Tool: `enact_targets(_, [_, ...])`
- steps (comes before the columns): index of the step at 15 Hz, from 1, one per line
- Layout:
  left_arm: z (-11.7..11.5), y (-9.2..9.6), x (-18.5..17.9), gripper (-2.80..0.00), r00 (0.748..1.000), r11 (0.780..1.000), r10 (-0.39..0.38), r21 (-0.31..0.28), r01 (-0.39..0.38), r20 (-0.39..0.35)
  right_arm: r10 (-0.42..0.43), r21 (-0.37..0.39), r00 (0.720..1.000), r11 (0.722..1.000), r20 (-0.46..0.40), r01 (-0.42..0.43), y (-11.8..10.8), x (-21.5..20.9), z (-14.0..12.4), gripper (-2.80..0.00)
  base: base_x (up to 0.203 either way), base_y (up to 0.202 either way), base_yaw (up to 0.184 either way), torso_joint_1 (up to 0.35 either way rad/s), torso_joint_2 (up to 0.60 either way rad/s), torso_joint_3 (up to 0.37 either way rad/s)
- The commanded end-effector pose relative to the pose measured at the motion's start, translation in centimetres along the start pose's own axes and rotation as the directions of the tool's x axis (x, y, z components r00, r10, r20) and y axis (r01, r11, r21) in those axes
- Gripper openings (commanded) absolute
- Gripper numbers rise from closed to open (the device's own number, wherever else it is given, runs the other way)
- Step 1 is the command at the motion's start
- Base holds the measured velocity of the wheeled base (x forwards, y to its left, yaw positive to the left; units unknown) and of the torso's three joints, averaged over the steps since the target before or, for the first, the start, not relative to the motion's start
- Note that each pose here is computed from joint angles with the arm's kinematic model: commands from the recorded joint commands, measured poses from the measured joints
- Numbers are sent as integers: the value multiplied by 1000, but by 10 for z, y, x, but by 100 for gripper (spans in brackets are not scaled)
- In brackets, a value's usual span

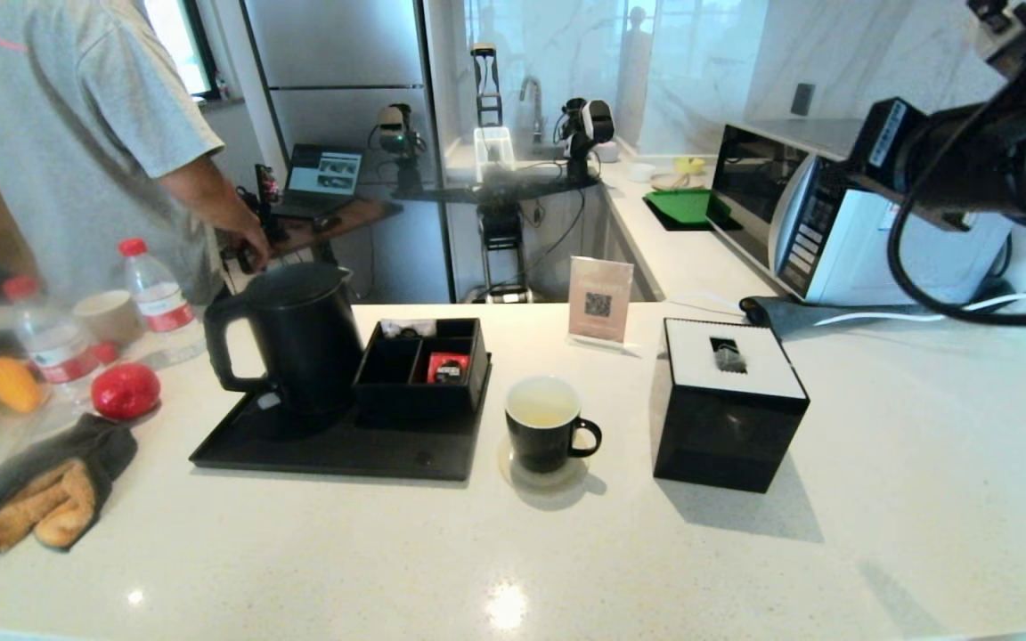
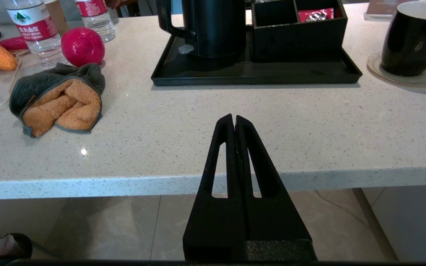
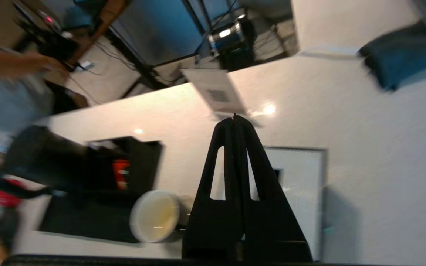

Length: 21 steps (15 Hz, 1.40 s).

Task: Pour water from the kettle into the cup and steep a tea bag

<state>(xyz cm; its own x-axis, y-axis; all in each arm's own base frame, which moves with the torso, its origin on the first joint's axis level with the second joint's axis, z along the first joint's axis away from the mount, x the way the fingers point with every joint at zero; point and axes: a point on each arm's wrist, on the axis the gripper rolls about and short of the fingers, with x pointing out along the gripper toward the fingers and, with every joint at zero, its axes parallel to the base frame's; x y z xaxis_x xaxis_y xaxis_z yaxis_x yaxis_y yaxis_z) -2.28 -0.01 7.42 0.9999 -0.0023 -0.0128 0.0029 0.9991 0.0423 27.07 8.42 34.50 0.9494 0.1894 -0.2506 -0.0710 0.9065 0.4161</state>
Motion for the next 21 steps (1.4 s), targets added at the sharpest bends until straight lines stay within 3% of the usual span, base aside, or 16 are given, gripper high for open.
enact_targets(1, [0,0,0,-280,1000,1000,0,1,0,0,-5,246,998,969,-67,22,28,18,-3,-280,0,0,0,0,0,0])
enact_targets(4, [0,0,0,-280,1000,1000,1,1,-1,0,-70,431,991,896,-110,111,46,41,-17,-280,0,0,0,0,0,0])
enact_targets(7, [0,0,0,-280,1000,1000,0,1,0,0,-79,534,986,832,-149,147,54,51,-32,-280,0,0,0,0,0,0])
enact_targets(10, [0,0,0,-280,1000,1000,1,1,-1,0,-166,550,968,799,-188,243,51,63,-47,-280,0,0,0,0,0,0])
enact_targets(15, [0,0,0,-280,1000,1000,1,2,-1,0,-273,602,921,698,-276,388,42,70,-64,-280,0,0,0,0,0,0])
enact_targets(17, [0,0,0,-280,1000,1000,1,2,-1,0,-289,626,912,663,-291,410,41,72,-68,-280,0,0,0,0,0,0])
enact_targets(21, [0,0,0,-280,1000,1000,1,2,-1,0,-317,623,889,634,-331,458,37,79,-77,-280,0,0,0,0,0,0])
